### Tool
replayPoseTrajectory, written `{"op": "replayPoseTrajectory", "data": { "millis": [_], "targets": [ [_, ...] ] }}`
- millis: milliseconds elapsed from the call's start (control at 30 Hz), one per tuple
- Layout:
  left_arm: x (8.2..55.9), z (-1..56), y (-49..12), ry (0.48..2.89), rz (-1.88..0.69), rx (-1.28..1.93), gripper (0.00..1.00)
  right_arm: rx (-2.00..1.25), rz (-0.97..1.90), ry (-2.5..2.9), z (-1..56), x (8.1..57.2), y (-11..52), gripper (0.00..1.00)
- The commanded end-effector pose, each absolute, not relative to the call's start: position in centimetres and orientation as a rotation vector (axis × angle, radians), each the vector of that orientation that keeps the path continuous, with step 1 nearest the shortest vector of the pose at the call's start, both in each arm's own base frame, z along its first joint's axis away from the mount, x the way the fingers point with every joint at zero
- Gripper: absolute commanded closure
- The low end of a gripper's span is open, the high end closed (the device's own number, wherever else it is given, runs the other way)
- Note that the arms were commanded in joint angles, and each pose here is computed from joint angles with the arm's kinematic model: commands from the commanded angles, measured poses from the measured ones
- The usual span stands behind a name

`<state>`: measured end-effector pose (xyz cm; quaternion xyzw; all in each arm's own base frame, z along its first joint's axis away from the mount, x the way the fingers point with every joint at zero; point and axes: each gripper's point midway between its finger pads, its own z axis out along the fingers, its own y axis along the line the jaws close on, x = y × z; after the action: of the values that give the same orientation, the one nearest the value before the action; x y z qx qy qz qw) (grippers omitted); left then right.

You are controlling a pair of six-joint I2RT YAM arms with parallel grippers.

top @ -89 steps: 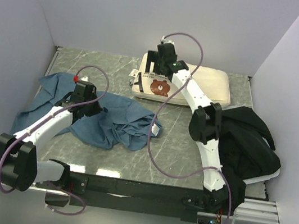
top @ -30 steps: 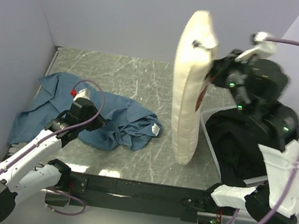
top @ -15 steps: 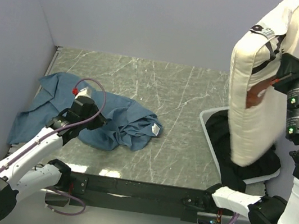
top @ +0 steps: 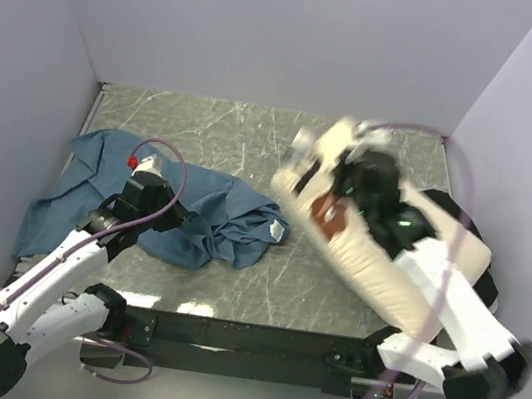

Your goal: Put the pillow into the pillowcase

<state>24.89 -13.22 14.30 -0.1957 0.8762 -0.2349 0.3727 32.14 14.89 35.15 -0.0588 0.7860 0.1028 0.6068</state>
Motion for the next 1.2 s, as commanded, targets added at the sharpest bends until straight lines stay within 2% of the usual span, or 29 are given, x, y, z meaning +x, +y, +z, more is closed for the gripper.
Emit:
{"op": "replayPoseTrajectory", "data": {
  "millis": [0, 267, 433, 500, 533, 567, 600, 667, 800, 900, 1033, 1100, 1167],
  "targets": [
    [24.9, 15.3, -13.5, 2.231, -0.615, -0.455, 0.88, -0.140, 0.611, 1.929, 26.9, 30.5, 20.7, 1.00],
    [25.4, 14.6, -13.0, 2.240, -0.563, -0.459, 0.87, -0.270, 0.731, 1.962, 26.0, 25.1, 24.1, 1.00],
    [25.6, 14.2, -11.1, 2.241, -0.431, -0.504, 0.84, -0.341, 0.748, 2.008, 24.8, 22.0, 24.3, 1.00],
    [25.2, 14.7, -9.4, 2.198, -0.355, -0.559, 0.73, -0.348, 0.760, 2.030, 24.0, 21.0, 24.2, 1.00],
    [25.0, 14.9, -8.8, 2.187, -0.327, -0.569, 0.61, -0.350, 0.755, 2.044, 23.6, 20.8, 24.1, 1.00],
    [24.8, 15.5, -8.2, 2.162, -0.307, -0.586, 0.39, -0.341, 0.734, 2.055, 23.1, 20.9, 23.8, 1.00],
    [24.7, 15.9, -7.5, 2.147, -0.272, -0.601, 0.30, -0.341, 0.710, 2.080, 22.5, 20.9, 23.7, 1.00],
    [24.8, 16.9, -7.5, 2.116, -0.289, -0.593, 0.21, -0.335, 0.672, 2.101, 21.7, 21.2, 23.4, 1.00],
    [26.4, 20.5, -9.7, 2.088, -0.381, -0.470, 0.22, -0.334, 0.626, 2.124, 21.0, 21.3, 23.5, 1.00],
    [27.2, 20.7, -12.6, 2.144, -0.381, -0.335, 0.24, -0.290, 0.598, 2.133, 20.9, 21.5, 23.1, 1.00],
    [27.8, 17.8, -16.6, 2.241, -0.381, -0.177, 0.29, -0.237, 0.569, 2.146, 20.7, 21.9, 22.6, 1.00],
    [27.9, 15.7, -18.7, 2.295, -0.397, -0.114, 0.36, -0.232, 0.577, 2.145, 20.8, 21.9, 22.7, 1.00],
    [27.9, 13.9, -20.4, 2.334, -0.414, -0.067, 0.37, -0.232, 0.597, 2.142, 21.1, 21.7, 22.9, 1.00]
  ]
}}
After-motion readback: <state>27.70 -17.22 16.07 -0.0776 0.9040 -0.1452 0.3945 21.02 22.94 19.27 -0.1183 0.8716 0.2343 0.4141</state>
